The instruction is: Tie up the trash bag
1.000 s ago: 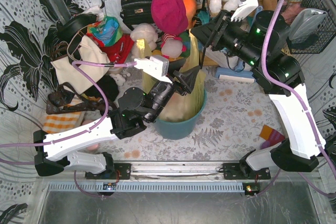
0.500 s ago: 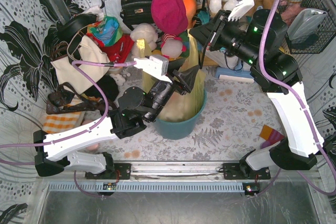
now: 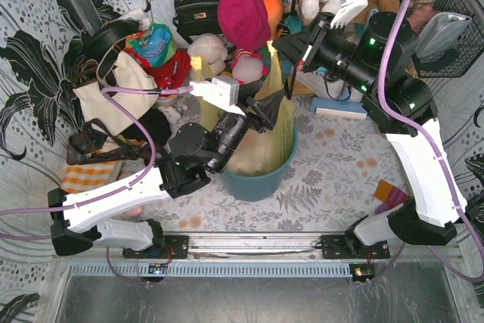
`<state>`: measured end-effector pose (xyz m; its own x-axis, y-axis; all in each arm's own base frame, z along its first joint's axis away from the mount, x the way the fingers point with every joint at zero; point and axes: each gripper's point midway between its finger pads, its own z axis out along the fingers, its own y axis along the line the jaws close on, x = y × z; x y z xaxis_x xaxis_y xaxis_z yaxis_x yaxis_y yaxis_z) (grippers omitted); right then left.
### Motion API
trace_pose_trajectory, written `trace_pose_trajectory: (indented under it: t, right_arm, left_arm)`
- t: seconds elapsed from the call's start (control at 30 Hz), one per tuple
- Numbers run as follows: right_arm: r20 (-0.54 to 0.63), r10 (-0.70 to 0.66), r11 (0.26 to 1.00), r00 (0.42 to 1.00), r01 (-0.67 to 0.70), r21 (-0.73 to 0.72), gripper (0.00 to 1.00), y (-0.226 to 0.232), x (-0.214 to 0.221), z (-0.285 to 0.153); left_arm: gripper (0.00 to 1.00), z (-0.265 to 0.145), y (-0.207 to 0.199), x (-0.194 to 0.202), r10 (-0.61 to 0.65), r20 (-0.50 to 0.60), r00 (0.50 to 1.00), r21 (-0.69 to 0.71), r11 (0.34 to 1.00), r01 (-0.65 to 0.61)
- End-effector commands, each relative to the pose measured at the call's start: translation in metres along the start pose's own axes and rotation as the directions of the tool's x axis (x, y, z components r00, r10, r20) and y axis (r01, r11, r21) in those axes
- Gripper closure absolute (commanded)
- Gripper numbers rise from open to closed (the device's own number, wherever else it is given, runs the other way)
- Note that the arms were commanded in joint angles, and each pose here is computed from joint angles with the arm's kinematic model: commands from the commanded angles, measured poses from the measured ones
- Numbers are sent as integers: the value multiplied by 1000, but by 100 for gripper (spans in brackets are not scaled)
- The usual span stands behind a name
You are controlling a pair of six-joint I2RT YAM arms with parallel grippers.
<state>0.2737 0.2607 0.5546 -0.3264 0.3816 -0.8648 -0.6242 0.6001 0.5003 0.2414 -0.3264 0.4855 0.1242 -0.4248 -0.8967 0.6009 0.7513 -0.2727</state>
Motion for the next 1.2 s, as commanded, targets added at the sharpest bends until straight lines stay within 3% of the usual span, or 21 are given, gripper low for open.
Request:
trace_pose_trajectory:
  t: [0.0,0.2,0.4,0.73,0.97,1.17]
  right_arm:
    - [56,14,998,998,-10,-64,100,18,-17,-9]
    - [46,18,998,999,-15,-65,100,17,-13,-10]
    - [35,13,998,999,-11,-69,100,17,-10,-10]
    - [36,4,997,999,-1,-74,100,18,-8,-19]
    - [38,1,996,999,2,-88,100,21,-8,-25]
    - [38,-2,995,999,6,-96,100,22,-7,-27]
  left_arm:
    - [34,11,5,-27,-34,98,995,7,999,33]
    - [27,20,2,-38,22,149,989,55,998,-30]
    - [26,27,5,-40,77,176,981,45,995,-86]
    - [25,26,11,-57,98,264,960,147,979,-140]
    - [26,29,13,-58,80,266,961,310,936,-164]
    - [29,29,-1,-57,66,235,970,503,845,-180]
